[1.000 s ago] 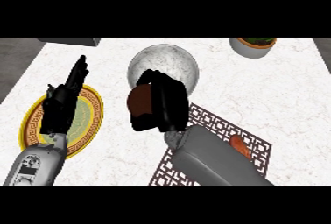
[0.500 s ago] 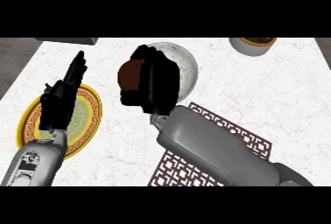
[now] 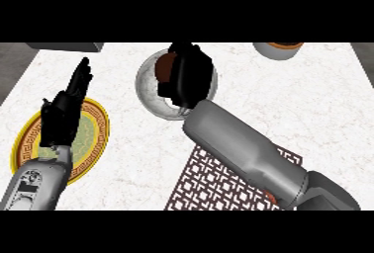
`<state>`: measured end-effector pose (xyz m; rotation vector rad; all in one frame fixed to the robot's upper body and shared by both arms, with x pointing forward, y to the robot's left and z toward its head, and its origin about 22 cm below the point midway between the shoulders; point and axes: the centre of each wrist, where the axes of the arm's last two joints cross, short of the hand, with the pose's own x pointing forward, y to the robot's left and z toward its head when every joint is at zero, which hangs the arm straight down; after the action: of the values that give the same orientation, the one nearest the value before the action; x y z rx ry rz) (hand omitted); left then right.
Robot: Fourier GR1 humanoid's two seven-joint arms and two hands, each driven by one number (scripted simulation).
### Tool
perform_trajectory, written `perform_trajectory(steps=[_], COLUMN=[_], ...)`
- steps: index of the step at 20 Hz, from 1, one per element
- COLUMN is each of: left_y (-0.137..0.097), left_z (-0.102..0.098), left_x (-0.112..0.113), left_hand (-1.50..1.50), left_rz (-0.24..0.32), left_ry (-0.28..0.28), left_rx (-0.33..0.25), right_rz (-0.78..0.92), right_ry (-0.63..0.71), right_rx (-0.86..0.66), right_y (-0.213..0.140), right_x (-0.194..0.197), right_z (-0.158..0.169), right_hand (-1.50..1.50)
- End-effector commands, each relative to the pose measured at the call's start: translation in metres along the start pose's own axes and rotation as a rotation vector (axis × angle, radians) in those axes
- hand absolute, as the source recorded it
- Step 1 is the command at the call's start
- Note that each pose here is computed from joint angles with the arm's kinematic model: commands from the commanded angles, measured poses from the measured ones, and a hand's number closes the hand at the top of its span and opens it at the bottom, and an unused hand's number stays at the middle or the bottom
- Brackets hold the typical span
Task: Pick the cupcake from the placemat and place it in the bowl
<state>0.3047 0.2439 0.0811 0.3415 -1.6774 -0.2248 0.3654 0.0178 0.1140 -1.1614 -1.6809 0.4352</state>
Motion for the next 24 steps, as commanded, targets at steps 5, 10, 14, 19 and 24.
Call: perform_trajectory(steps=[5,10,14,19,24], left_y=[0.005,0.002,0.001,0.001,0.002], left_z=[-0.005,0.005,0.013,-0.004,0.007], left_x=[0.008,0.003,0.003,0.006,0.003], left_hand=[0.00,0.00,0.00,0.00,0.00], left_rz=[0.002,0.008,0.013,0.024,0.021], left_ry=[-0.005,-0.017,-0.027,-0.014,-0.019], left_rx=[0.018,-0.004,-0.006,0.009,0.004], right_rz=[0.156,0.025,-0.028,-0.180,-0.284], right_ry=[0.156,0.297,0.339,0.249,0.249], right_rx=[-0.075,-0.072,0.018,0.008,-0.061], right_y=[0.026,0.031,0.033,0.025,0.027], right_x=[-0.042,-0.068,-0.083,-0.074,-0.091], right_z=[-0.021,-0.027,-0.023,-0.031,-0.024], right_hand=[1.50,1.50,-1.50,-1.50,-1.50])
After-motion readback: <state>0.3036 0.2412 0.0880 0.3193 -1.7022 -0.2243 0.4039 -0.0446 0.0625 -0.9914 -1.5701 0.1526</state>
